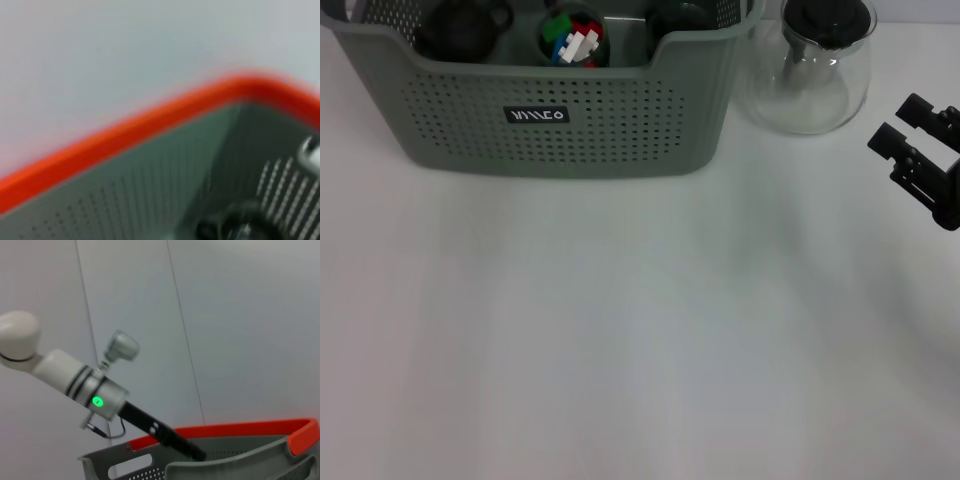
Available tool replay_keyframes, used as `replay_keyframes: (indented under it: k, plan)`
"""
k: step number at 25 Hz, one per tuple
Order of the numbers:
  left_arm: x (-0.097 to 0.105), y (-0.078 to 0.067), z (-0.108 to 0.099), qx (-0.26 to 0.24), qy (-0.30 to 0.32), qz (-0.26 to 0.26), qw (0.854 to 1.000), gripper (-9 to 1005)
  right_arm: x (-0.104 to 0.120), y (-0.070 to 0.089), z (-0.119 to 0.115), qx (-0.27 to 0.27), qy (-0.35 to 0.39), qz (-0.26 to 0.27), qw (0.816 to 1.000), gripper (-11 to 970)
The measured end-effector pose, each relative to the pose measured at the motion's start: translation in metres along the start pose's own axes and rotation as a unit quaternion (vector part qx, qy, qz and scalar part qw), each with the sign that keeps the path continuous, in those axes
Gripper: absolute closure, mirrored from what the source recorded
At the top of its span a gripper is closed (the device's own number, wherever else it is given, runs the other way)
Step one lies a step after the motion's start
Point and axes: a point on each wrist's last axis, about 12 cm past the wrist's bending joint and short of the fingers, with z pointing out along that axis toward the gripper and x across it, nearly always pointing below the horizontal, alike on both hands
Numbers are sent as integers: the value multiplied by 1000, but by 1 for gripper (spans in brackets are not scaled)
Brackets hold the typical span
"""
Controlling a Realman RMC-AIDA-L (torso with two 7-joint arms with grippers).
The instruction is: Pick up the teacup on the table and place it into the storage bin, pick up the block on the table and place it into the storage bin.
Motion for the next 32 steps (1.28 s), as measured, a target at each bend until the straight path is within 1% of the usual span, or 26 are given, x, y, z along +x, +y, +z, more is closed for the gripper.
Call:
replay_keyframes:
  k: [3,5,6,7,9,10,11,12,14,15,16,18,19,20,22,23,24,25,28,32]
  plan:
    - [6,1,-34,33,-87,-25,995,388,0,0,-1,2,-2,1,1000,370]
    - [18,-2,-57,78,-158,-27,984,376,-1,0,-2,2,-5,1,1000,359]
    - [26,-4,-69,111,-197,-24,974,369,-1,1,-2,1,-8,1,1000,353]
    - [37,-6,-83,149,-239,-19,959,363,-2,1,-2,0,-12,1,1000,348]
    - [54,-5,-97,199,-284,-15,938,357,-3,3,-3,-5,-18,2,1000,336]
    - [67,-3,-105,234,-312,-15,921,356,-3,6,-3,-13,-19,2,1000,331]
    - [77,-1,-108,251,-327,-18,911,356,-3,6,-3,-13,-19,2,1000,325]
    - [90,2,-111,269,-341,-13,901,356,-2,8,-2,-25,-14,2,1000,319]
    - [117,7,-115,288,-358,4,888,355,0,12,-3,-47,2,2,999,308]
    - [129,8,-115,293,-358,17,886,355,2,13,-3,-56,12,1,998,302]
    - [145,5,-115,301,-347,35,887,356,4,15,-3,-68,27,0,997,297]
    - [166,-2,-109,315,-300,60,899,356,8,17,-2,-90,55,-2,994,285]
    - [179,-9,-102,326,-259,72,906,357,9,18,-1,-98,64,-3,993,280]
    - [188,-15,-96,336,-229,78,910,357,11,18,0,-102,74,-1,992,274]
    - [204,-28,-81,358,-176,92,912,358,14,17,5,-102,90,8,991,263]
    - [213,-38,-69,372,-147,99,911,358,17,16,10,-105,106,16,989,257]
    - [213,-38,-69,372,-147,99,911,358,19,16,12,-110,117,16,987,251]
    - [217,-43,-61,378,-134,103,910,359,19,16,12,-110,117,16,987,246]
    - [224,-53,-46,391,-104,126,906,360,25,18,21,-135,158,4,978,229]
    - [227,-59,-33,394,-78,155,902,361,32,19,31,-157,196,-13,968,191]
